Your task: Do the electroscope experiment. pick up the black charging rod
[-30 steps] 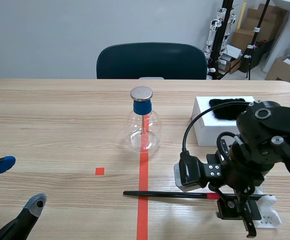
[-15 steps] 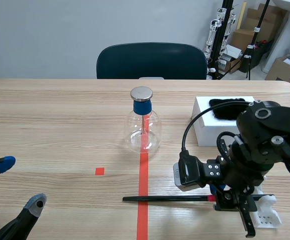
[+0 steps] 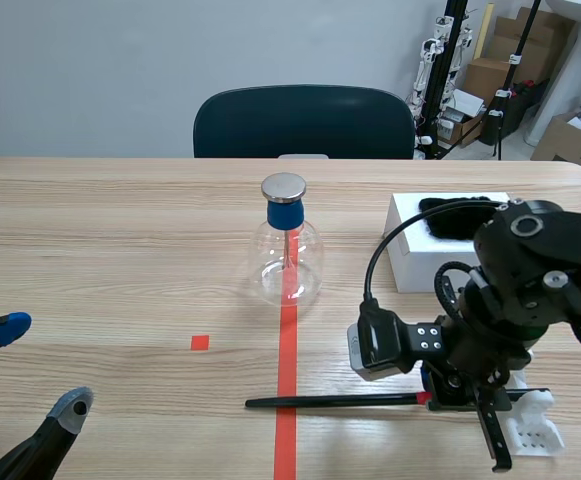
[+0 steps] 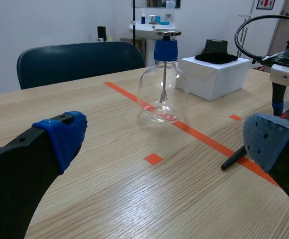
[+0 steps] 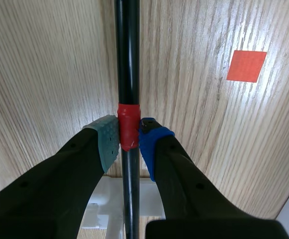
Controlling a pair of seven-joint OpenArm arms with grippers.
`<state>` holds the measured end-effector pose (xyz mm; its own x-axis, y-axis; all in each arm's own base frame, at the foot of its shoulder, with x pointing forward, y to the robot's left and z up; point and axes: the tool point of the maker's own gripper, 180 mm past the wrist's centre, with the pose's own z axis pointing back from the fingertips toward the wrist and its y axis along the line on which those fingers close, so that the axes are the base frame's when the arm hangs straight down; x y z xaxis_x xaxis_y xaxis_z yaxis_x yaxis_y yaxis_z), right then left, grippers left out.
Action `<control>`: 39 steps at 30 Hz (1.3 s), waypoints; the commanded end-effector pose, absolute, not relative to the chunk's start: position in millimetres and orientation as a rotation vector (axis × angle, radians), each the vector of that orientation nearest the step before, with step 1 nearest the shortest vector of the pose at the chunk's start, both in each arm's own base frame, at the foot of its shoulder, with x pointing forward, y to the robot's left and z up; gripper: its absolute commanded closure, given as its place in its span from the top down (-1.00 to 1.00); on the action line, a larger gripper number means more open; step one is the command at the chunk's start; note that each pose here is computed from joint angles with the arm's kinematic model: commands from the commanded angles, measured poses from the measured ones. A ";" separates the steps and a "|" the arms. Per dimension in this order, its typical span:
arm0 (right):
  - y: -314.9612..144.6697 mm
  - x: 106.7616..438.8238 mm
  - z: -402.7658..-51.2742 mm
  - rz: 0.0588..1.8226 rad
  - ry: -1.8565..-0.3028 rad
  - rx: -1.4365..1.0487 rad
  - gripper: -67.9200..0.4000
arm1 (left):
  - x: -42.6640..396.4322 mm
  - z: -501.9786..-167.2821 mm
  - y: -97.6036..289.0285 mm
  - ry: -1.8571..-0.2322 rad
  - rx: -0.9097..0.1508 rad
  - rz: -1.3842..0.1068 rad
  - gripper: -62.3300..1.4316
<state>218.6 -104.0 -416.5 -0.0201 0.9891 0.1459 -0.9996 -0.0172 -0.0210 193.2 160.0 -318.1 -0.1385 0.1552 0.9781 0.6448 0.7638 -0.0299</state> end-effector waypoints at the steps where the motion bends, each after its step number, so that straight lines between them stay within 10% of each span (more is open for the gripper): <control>1: -107.2 231.9 -407.8 1.579 -0.159 0.079 -0.99 | 196.6 -307.8 161.7 -1.726 -0.643 -0.484 1.00; 30: -135.0 237.2 -329.3 1.651 -0.465 -0.020 -0.99 | 196.7 -307.9 161.6 -1.726 -0.643 -0.484 1.00; 39: -126.1 257.7 -289.5 1.564 -0.932 -0.340 -0.99 | 196.7 -307.9 161.6 -1.726 -0.643 -0.484 1.00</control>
